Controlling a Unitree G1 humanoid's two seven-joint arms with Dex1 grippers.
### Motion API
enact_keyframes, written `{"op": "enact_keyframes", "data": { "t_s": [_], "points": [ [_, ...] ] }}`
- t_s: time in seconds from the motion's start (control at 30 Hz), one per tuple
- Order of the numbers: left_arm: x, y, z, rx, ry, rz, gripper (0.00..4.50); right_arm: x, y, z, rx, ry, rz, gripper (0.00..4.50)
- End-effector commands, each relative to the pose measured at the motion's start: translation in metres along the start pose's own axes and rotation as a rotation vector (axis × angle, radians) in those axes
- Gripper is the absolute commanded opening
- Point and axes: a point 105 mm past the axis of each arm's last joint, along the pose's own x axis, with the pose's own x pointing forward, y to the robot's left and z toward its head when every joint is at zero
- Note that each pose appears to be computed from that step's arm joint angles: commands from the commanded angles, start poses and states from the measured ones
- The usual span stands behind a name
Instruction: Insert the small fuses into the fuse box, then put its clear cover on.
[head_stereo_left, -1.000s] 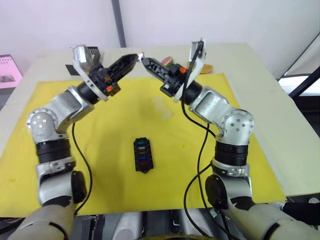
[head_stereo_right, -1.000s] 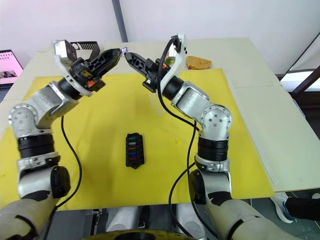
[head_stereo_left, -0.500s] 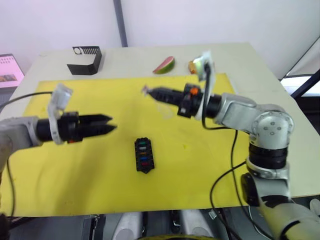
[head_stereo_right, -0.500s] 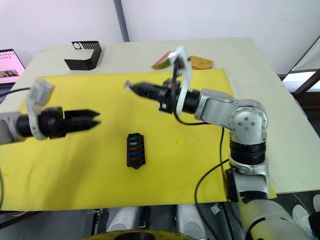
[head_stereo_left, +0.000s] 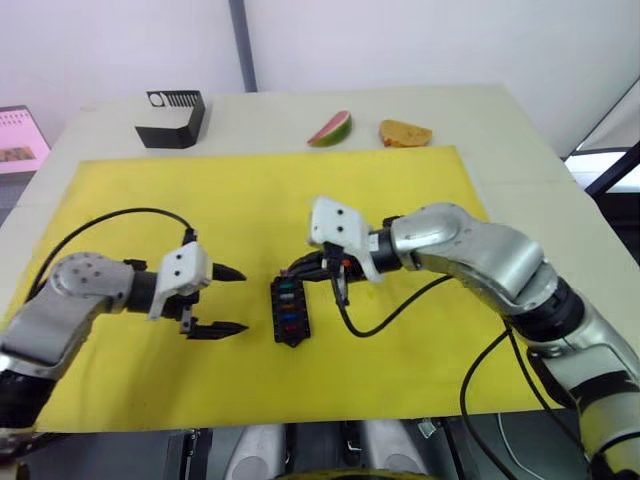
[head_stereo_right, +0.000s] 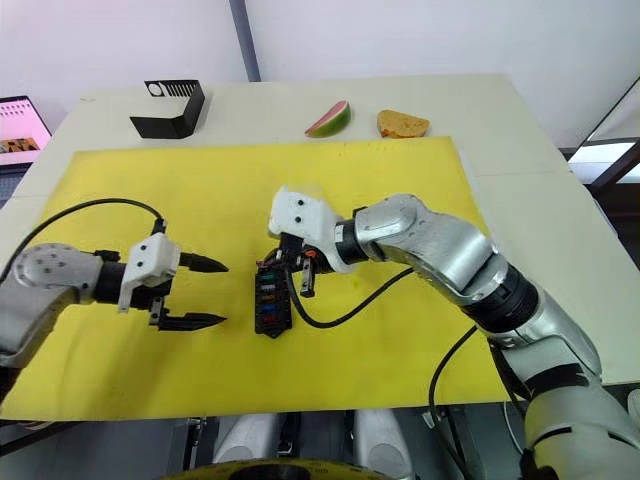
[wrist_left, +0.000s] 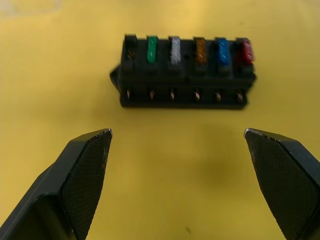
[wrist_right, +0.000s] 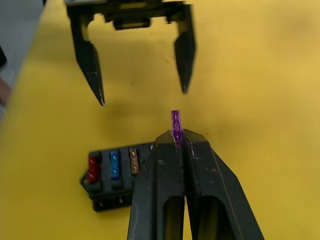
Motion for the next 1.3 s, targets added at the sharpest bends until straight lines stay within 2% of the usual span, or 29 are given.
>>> {"op": "enact_keyframes", "data": {
  "t_s": [0.03,0.53,0.93,1.13,1.3],
  "points": [
    [0.005,0.003,0.003,0.044,-0.007,0.012,4.44,0.003,-0.006,0.008,-0.109,0.006,-0.017,0.0],
    [0.015,0.005,0.005,0.031,-0.029,0.023,4.44,0.022,-0.014,-0.005,-0.195,0.056,0.019,0.0],
    [0.016,0.008,0.008,0.031,-0.039,0.039,4.44,0.024,-0.013,-0.018,-0.216,0.099,0.046,0.0],
    [0.017,0.008,0.011,0.032,-0.046,0.043,4.44,0.024,-0.016,-0.018,-0.213,0.095,0.039,0.0],
    [0.017,0.009,0.01,0.033,-0.044,0.045,4.44,0.019,-0.016,-0.005,-0.192,0.062,0.052,0.0]
  ]
}}
